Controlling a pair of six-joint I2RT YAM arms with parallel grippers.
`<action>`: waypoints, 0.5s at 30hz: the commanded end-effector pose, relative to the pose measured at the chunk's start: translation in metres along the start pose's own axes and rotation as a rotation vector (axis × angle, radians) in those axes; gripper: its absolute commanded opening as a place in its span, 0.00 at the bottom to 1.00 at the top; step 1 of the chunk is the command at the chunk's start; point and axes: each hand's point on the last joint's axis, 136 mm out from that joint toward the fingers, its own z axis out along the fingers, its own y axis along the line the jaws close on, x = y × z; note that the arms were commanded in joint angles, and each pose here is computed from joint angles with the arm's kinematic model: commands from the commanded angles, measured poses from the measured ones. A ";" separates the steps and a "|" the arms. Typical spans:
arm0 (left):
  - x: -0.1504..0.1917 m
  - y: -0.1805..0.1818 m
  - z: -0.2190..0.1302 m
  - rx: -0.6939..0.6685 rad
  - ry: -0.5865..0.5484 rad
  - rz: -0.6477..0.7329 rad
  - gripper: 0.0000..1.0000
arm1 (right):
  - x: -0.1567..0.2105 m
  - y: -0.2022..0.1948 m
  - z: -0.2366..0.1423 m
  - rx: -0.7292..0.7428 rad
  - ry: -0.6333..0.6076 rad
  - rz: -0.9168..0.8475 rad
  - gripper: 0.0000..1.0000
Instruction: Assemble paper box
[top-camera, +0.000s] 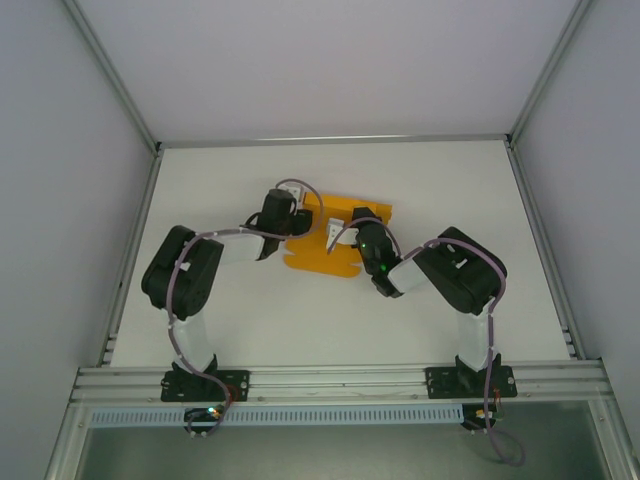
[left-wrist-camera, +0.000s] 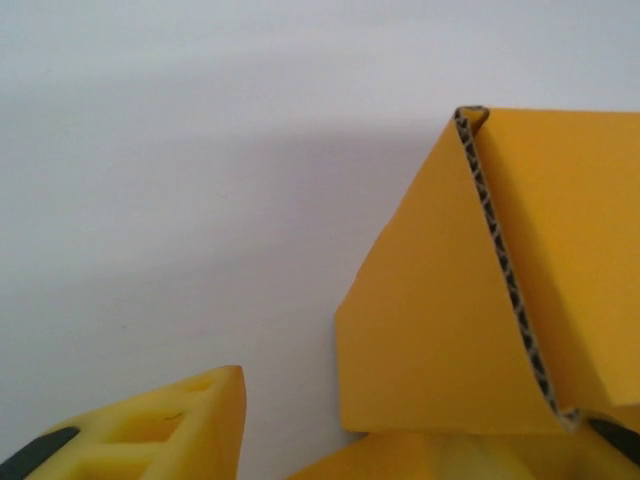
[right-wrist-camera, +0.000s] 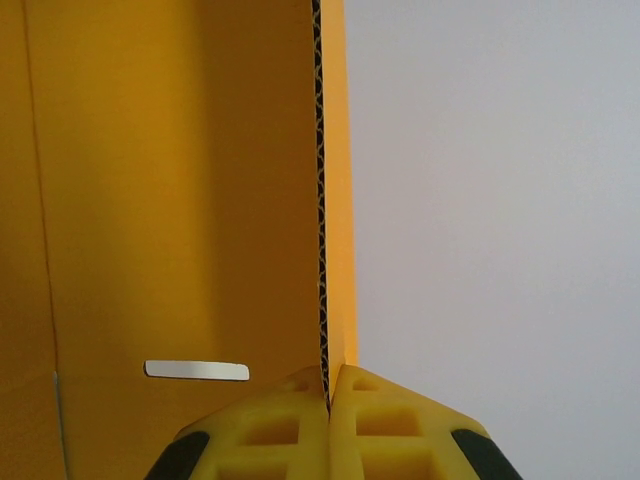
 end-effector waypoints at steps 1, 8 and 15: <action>-0.032 0.004 0.002 0.010 -0.089 0.021 0.51 | 0.032 0.066 -0.012 -0.207 0.089 -0.115 0.00; -0.045 -0.025 0.009 0.196 -0.127 0.078 0.59 | 0.032 0.068 -0.013 -0.215 0.087 -0.116 0.00; -0.039 -0.020 0.019 0.172 -0.065 0.096 0.16 | 0.032 0.068 -0.013 -0.214 0.087 -0.115 0.00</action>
